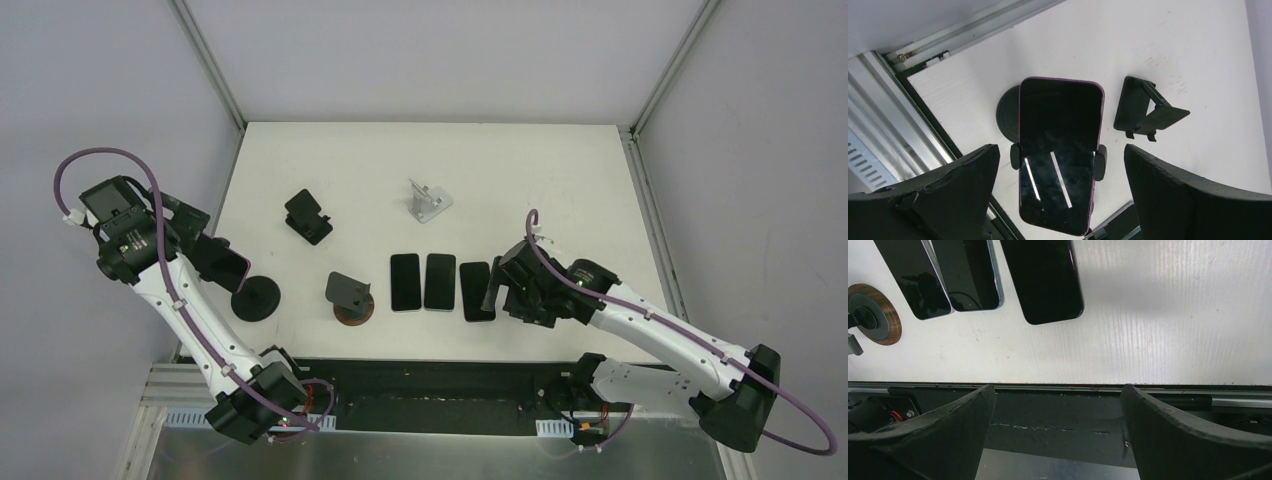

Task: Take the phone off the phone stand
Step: Move the phone stand with the phone to the center of the board.

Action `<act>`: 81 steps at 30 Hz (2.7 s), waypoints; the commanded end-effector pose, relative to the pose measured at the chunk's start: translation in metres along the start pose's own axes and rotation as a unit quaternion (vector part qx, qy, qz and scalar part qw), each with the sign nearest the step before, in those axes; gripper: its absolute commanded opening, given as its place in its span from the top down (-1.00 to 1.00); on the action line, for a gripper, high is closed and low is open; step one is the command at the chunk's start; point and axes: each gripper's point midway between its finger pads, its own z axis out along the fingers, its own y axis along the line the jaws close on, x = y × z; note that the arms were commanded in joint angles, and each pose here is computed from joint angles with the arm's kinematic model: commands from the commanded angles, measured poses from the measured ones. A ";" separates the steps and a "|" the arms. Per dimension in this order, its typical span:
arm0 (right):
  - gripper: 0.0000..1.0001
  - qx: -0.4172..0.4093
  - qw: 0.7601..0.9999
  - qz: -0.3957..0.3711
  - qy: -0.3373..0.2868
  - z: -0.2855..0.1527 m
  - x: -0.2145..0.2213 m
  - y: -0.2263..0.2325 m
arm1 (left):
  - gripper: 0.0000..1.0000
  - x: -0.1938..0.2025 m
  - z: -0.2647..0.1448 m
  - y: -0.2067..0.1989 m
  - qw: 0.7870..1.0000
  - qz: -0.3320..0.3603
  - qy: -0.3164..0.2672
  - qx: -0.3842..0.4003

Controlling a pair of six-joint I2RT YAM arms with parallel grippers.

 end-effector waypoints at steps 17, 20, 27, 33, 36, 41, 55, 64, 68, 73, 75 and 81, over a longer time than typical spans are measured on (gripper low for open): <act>-0.98 -0.004 1.000 -0.007 0.023 0.003 0.004 0.010 | -0.98 -0.008 0.032 0.003 0.999 -0.019 0.008 0.032; -0.98 -0.005 1.000 -0.008 0.025 0.004 0.004 0.012 | -0.98 -0.007 0.039 0.002 0.999 -0.022 0.012 0.041; -0.98 -0.004 0.999 -0.011 0.034 0.006 0.005 0.016 | -0.98 -0.003 0.052 -0.002 0.998 -0.022 0.016 0.062; -0.98 -0.003 0.999 -0.009 0.038 0.007 0.007 0.016 | -0.98 0.000 0.060 -0.006 0.997 -0.029 0.028 0.073; -0.98 -0.003 0.999 -0.009 0.039 0.006 0.007 0.016 | -0.98 0.003 0.063 -0.009 0.995 -0.032 0.035 0.083; -0.98 -0.004 0.999 -0.002 0.041 0.007 0.008 0.017 | -0.98 0.005 0.064 -0.015 0.993 -0.036 0.042 0.103; -0.98 -0.010 0.999 0.006 0.048 0.008 0.012 0.018 | -0.70 0.021 0.061 -0.029 0.985 -0.058 0.064 0.152; -0.98 -0.009 0.999 0.008 0.051 0.010 0.013 0.019 | -0.31 0.020 0.052 -0.038 0.980 -0.068 0.067 0.175; -0.98 -0.007 0.999 0.009 0.051 0.012 0.014 0.019 | 0.02 0.022 0.046 -0.044 0.977 -0.072 0.068 0.190; -0.98 -0.006 0.998 0.009 0.054 0.013 0.014 0.020 | 0.29 0.026 0.038 -0.055 0.972 -0.072 0.074 0.209; -0.98 -0.005 0.999 0.011 0.053 0.014 0.014 0.020 | 0.32 0.030 0.035 -0.061 0.970 -0.068 0.079 0.220; -0.98 -0.008 0.998 0.024 0.052 0.015 0.014 0.021 | 0.32 0.045 0.031 -0.080 0.963 -0.058 0.097 0.244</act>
